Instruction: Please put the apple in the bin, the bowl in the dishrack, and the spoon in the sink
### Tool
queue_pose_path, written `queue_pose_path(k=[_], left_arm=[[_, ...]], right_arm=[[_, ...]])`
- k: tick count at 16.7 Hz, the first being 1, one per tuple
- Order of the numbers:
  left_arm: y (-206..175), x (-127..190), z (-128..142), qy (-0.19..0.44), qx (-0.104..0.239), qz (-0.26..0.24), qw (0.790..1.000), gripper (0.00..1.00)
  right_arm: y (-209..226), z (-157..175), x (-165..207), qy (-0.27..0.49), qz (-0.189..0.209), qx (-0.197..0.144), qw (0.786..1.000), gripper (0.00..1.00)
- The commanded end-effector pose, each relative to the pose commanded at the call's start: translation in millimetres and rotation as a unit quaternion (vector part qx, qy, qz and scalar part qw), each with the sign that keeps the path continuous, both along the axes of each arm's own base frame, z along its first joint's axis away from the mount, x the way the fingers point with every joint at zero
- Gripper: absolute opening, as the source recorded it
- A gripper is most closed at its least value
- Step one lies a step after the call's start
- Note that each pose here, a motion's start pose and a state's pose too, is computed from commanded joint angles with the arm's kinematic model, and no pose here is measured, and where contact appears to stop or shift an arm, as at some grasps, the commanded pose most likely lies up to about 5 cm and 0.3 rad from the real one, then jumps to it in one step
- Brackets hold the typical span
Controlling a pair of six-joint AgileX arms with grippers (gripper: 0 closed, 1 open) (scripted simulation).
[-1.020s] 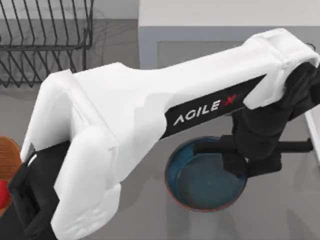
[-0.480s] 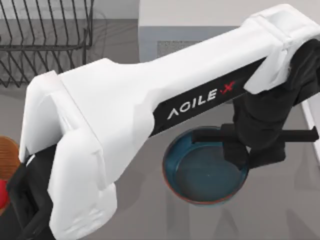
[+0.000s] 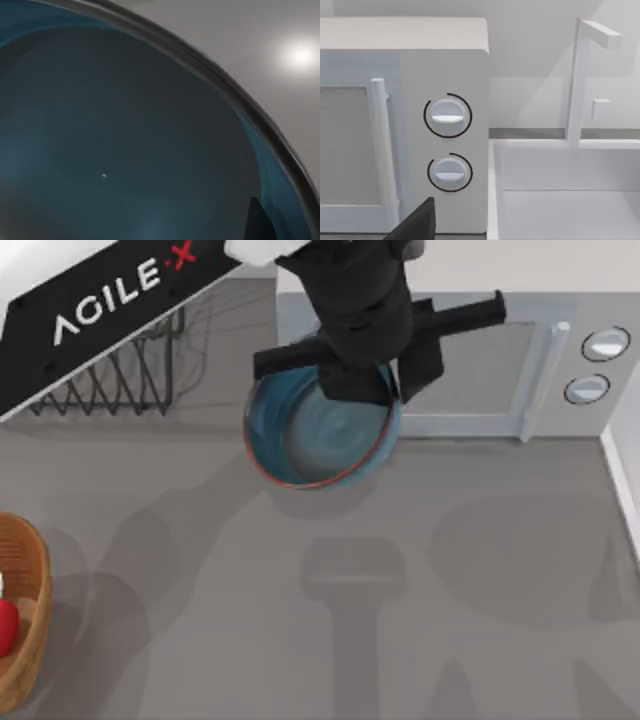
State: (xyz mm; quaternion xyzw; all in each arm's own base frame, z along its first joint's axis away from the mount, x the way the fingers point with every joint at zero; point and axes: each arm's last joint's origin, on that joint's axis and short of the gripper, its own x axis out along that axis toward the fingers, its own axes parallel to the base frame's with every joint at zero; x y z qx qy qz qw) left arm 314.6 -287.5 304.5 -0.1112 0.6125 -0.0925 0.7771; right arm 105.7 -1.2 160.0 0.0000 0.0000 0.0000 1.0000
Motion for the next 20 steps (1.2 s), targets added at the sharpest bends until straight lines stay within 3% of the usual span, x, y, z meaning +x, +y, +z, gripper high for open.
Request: queue_pose_path(k=[3, 6, 10, 14, 16, 20], left_arm=[[89, 13, 49, -0.124, -0.062, 0.019, 0.990, 0.00], [181, -8, 89, -0.280, -0.079, 0.040, 0.956, 0.00], [269, -69, 117, -0.477, -0.021, 0.066, 0.876, 0.00], [309, -120, 117, -0.590, 0.072, 0.082, 0.800, 0.00], [316, -131, 114, -0.610, 0.100, 0.084, 0.781, 0.00], [317, -133, 114, -0.614, 0.105, 0.085, 0.778, 0.00]], right_arm=[[0, 0, 0, 0.000, 0.000, 0.000, 1.000, 1.00], [0, 0, 0, 0.000, 0.000, 0.000, 1.000, 1.00], [0, 0, 0, 0.000, 0.000, 0.000, 1.000, 1.00], [0, 0, 0, 0.000, 0.000, 0.000, 1.000, 1.00], [0, 0, 0, 0.000, 0.000, 0.000, 1.000, 1.00], [0, 0, 0, 0.000, 0.000, 0.000, 1.000, 1.00]])
